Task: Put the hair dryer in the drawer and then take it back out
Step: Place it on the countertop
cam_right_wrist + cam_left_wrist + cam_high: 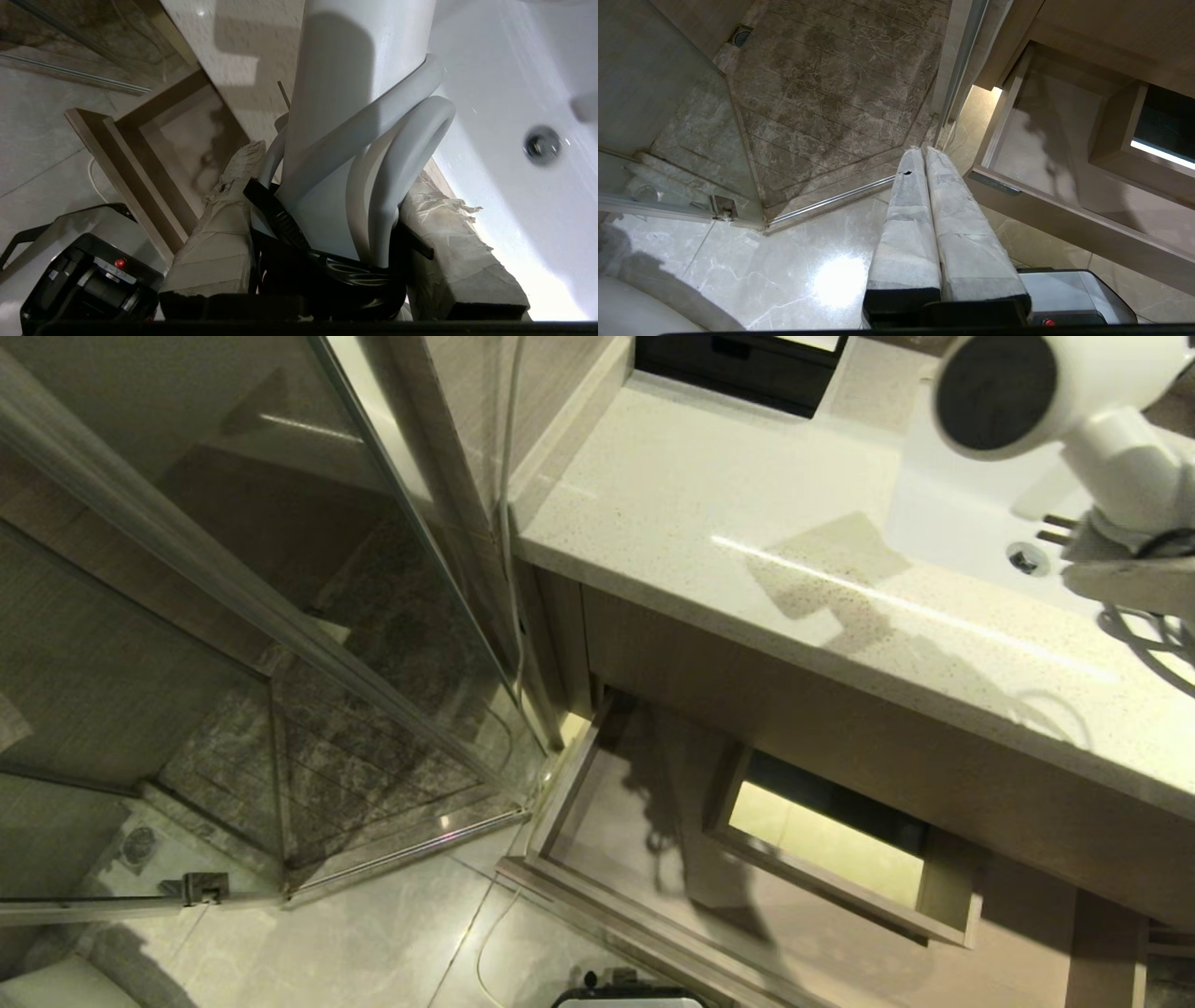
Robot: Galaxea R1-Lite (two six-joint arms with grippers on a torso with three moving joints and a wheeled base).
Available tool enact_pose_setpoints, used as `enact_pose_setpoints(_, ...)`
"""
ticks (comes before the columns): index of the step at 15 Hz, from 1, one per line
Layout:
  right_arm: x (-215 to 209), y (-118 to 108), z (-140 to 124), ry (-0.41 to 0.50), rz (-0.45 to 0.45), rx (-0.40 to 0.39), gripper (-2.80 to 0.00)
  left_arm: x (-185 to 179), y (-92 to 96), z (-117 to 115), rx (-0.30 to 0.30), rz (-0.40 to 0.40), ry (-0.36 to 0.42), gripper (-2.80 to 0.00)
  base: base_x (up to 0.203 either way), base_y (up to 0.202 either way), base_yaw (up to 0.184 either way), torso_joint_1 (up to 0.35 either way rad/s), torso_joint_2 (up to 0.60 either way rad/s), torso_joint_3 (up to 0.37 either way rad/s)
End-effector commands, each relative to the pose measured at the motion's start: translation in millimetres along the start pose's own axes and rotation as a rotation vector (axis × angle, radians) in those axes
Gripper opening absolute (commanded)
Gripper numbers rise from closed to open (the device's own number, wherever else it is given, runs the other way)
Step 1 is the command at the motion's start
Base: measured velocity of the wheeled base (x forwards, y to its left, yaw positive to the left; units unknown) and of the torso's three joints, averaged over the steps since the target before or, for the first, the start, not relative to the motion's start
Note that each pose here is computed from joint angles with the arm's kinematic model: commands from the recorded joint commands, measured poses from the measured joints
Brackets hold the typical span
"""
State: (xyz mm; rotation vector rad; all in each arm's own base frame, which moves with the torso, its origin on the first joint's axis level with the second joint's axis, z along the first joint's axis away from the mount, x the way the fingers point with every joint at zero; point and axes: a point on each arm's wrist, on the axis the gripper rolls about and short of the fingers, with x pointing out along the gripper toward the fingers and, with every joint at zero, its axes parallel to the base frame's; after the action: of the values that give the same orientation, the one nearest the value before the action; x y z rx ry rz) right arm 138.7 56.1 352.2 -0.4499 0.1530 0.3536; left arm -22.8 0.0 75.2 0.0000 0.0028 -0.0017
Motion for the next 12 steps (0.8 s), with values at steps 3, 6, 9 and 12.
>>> enact_pose_setpoints(3,104.5,21.4,24.1,0.072,0.117,-0.039,-2.80,0.0,0.0,0.0,0.000,0.000,0.000,-2.80,0.000,0.000,0.000,0.000,0.00,0.000)
enact_pose_setpoints(6,139.7,31.3,31.2,0.073,0.127,-0.049,-2.80,0.1,0.0,-0.5,0.000,0.000,0.002,-2.80,0.000,0.000,0.000,0.000,0.00,0.000)
enact_pose_setpoints(9,166.1,36.5,29.8,0.087,0.103,-0.050,-2.80,0.1,0.0,-0.5,0.000,0.000,0.002,-2.80,0.000,0.000,0.000,0.000,0.00,0.000)
enact_pose_setpoints(12,184.1,38.9,27.0,0.083,0.066,-0.049,-2.80,0.1,0.0,-0.5,0.000,0.000,0.002,-2.80,0.000,0.000,0.000,0.000,0.00,0.000)
